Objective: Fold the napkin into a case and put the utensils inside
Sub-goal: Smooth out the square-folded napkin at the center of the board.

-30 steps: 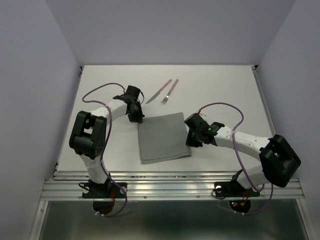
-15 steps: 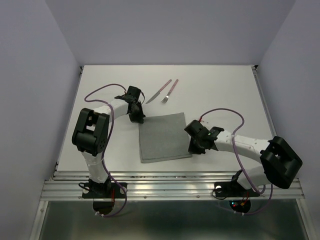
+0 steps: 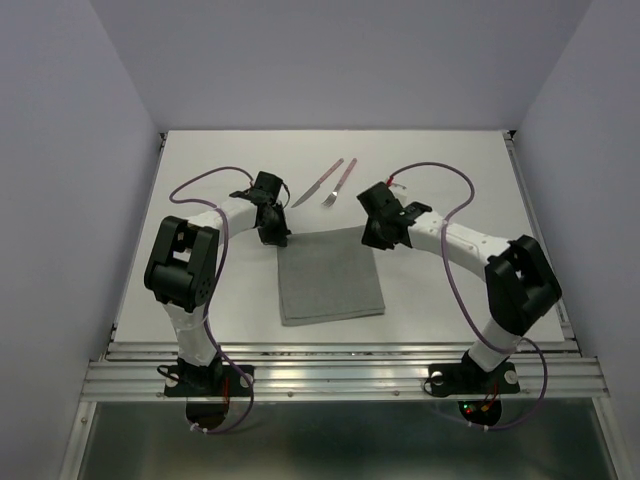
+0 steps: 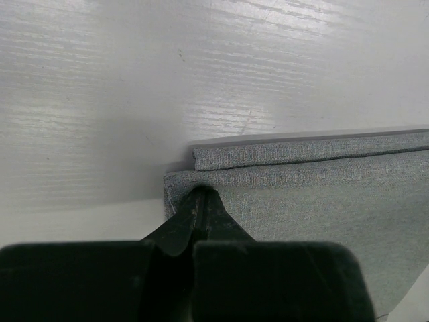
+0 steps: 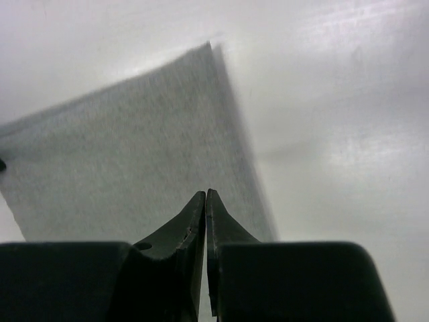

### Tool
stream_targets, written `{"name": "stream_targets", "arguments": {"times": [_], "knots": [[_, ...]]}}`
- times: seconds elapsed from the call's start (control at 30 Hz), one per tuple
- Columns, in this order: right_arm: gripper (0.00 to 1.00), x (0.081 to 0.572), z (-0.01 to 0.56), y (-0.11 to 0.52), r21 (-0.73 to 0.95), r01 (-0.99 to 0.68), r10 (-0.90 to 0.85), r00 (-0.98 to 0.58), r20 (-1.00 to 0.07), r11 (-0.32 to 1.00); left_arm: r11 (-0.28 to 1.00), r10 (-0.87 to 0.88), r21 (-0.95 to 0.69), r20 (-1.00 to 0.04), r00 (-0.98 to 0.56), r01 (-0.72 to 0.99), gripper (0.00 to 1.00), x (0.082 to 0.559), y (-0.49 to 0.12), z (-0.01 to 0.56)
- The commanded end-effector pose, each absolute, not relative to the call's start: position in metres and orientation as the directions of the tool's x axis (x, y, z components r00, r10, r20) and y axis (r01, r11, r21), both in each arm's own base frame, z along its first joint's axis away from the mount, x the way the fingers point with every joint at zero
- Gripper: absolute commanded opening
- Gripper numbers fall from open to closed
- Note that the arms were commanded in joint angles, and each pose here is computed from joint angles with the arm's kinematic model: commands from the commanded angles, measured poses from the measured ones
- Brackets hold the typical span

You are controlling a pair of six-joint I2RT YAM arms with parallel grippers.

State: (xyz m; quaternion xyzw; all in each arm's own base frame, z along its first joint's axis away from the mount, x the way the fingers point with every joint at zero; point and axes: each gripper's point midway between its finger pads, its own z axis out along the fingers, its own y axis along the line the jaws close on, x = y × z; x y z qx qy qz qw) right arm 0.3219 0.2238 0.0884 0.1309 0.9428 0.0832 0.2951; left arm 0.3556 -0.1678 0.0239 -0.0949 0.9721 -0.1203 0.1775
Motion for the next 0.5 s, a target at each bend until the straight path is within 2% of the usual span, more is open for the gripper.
{"name": "stream_targets", "arguments": {"times": [0.0, 0.23, 0.47], "knots": [[0.09, 0.375, 0.103, 0.226, 0.262, 0.177, 0.303, -0.749, -0.589, 0.949, 0.96, -0.205, -0.255, -0.353, -0.913, -0.117, 0.0, 0.359, -0.165, 0.035], [0.08, 0.408, 0.07, 0.23, 0.23, 0.189, 0.288, -0.783, -0.551, 0.955, 0.963, -0.19, -0.248, -0.361, -0.913, -0.102, 0.0, 0.363, -0.165, 0.038], [0.06, 0.402, 0.024, 0.227, 0.166, 0.21, 0.266, -0.829, -0.492, 0.963, 0.963, -0.182, -0.256, -0.372, -0.91, -0.088, 0.0, 0.365, -0.167, 0.042]]}}
